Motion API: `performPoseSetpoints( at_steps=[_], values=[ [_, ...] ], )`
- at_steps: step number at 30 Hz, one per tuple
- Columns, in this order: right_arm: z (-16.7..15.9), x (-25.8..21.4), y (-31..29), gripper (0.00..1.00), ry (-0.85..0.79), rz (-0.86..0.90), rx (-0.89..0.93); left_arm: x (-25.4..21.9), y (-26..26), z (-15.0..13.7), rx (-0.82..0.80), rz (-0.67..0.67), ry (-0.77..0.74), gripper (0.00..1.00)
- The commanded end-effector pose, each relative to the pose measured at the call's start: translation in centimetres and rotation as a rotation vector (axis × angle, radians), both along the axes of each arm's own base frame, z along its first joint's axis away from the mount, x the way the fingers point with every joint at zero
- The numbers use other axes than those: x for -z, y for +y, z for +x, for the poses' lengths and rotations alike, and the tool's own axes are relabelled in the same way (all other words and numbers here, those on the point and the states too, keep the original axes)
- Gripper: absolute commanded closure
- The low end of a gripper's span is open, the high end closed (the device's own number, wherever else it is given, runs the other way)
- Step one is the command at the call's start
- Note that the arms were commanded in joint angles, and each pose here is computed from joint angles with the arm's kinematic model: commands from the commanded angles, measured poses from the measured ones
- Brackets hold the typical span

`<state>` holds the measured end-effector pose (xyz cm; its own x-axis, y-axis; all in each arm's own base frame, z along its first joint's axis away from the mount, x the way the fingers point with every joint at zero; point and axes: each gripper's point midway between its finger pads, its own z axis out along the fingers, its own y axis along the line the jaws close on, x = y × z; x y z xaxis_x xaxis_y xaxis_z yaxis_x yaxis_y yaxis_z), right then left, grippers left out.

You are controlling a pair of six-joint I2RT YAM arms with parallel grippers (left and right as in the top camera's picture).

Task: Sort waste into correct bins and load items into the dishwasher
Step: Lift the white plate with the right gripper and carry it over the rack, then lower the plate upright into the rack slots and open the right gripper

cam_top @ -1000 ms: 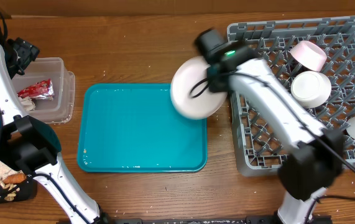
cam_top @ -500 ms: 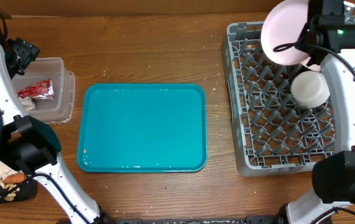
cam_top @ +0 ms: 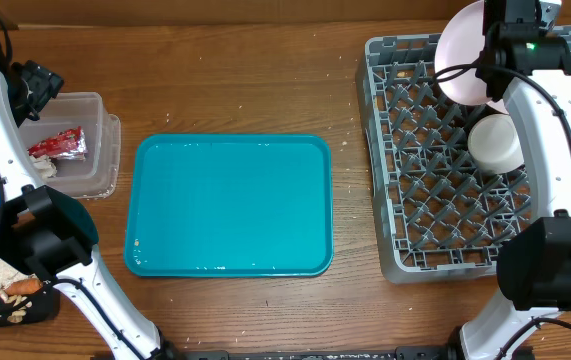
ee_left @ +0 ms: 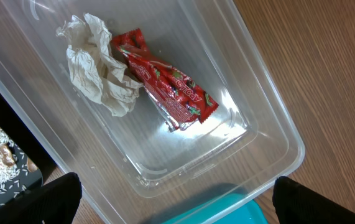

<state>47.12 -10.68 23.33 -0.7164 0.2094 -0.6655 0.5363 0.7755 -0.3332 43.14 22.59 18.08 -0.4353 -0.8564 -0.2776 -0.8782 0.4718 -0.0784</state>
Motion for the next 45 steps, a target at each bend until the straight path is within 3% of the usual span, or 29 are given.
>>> performPoseSetpoints(
  at_steps=[1, 13, 15, 17, 18, 19, 24, 28, 32, 37, 41, 45],
  values=[
    [0.7, 1.5, 0.4, 0.96, 0.044, -0.033, -0.015, -1.4, 0.0, -0.2, -0.008, 0.009, -0.032, 0.0],
    [1.4, 2.9, 2.5, 0.92, 0.084, -0.085, -0.054, -1.4, 0.0, -0.2, -0.008, 0.009, -0.032, 0.0],
    [1.5, 2.7, 3.1, 0.81, 0.08, -0.086, -0.067, -1.4, 0.0, -0.2, -0.009, 0.009, -0.032, 0.0],
    [1.5, 2.2, 3.5, 0.59, 0.07, -0.084, -0.074, -1.4, 0.0, -0.2, -0.008, 0.009, -0.032, 0.0],
    [1.5, 1.7, 3.8, 0.43, 0.059, -0.082, -0.077, -1.4, 0.0, -0.2, -0.008, 0.009, -0.032, 0.0],
    [1.4, 1.1, 4.0, 0.35, 0.047, -0.076, -0.075, -1.4, 0.0, -0.2, -0.008, 0.009, -0.032, 0.0],
    [0.0, -3.4, 6.3, 0.23, -0.066, 0.118, -0.102, -1.4, 0.0, -0.2, -0.009, 0.009, -0.032, 0.0],
    [-3.4, -9.9, 10.2, 0.18, -0.167, 0.372, -0.224, -1.4, 0.0, -0.2, -0.009, 0.009, -0.032, 0.0],
    [-8.4, -12.4, 11.5, 0.2, -0.181, 0.501, -0.224, -1.4, 0.0, -0.2, -0.009, 0.009, -0.032, 0.0],
    [-15.0, -11.6, 11.0, 0.22, -0.061, 0.541, -0.136, -1.4, 0.0, -0.2, -0.009, 0.009, -0.032, 0.0],
    [-18.0, -9.9, 10.7, 0.22, 0.008, 0.542, -0.104, -1.4, 0.0, -0.2, -0.008, 0.009, -0.032, 0.0],
    [-22.3, -6.9, 8.8, 0.21, -0.034, 0.509, 0.006, -1.4, 0.0, -0.2, -0.008, 0.009, -0.032, 0.0]
  ],
)
